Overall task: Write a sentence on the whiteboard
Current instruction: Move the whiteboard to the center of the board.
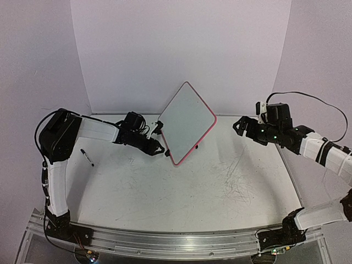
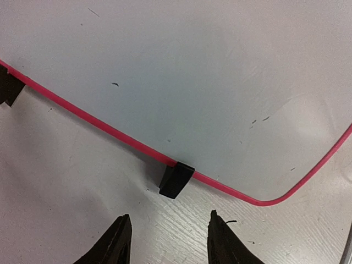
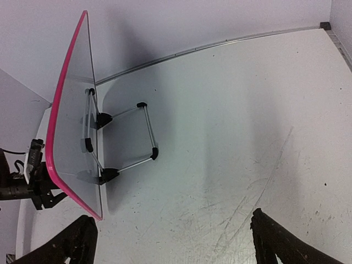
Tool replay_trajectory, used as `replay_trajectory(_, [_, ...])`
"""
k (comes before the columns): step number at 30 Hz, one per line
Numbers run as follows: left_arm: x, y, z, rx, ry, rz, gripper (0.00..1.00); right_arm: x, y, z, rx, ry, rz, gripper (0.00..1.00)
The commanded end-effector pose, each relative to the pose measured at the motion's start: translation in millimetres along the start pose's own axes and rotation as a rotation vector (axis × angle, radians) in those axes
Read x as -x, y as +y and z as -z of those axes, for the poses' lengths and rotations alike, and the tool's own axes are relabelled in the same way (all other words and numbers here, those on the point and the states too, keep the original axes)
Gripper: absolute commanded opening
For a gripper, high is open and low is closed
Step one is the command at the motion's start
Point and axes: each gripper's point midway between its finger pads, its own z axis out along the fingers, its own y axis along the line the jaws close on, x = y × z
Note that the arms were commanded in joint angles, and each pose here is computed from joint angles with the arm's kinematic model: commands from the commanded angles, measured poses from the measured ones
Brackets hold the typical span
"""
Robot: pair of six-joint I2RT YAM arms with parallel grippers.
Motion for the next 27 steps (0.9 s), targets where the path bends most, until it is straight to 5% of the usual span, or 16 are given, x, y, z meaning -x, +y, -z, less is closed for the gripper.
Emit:
replay_trajectory(1, [4,-1,-13,-0.030,0.019,-0.135,0.47,12,6,10,0.020,-0.059,-0.011,0.98])
replay_trajectory(18, [-7,-14,-65,0.017,0.080,-0.265,0.28,17,11,14,0.038,-0.069,-0.032,0.98])
replay_trajectory(27, [5,-44,-81,0.053,0.037,-0.196,0.17,16,-4,15,-0.033,-0.089,-0.094,0.98])
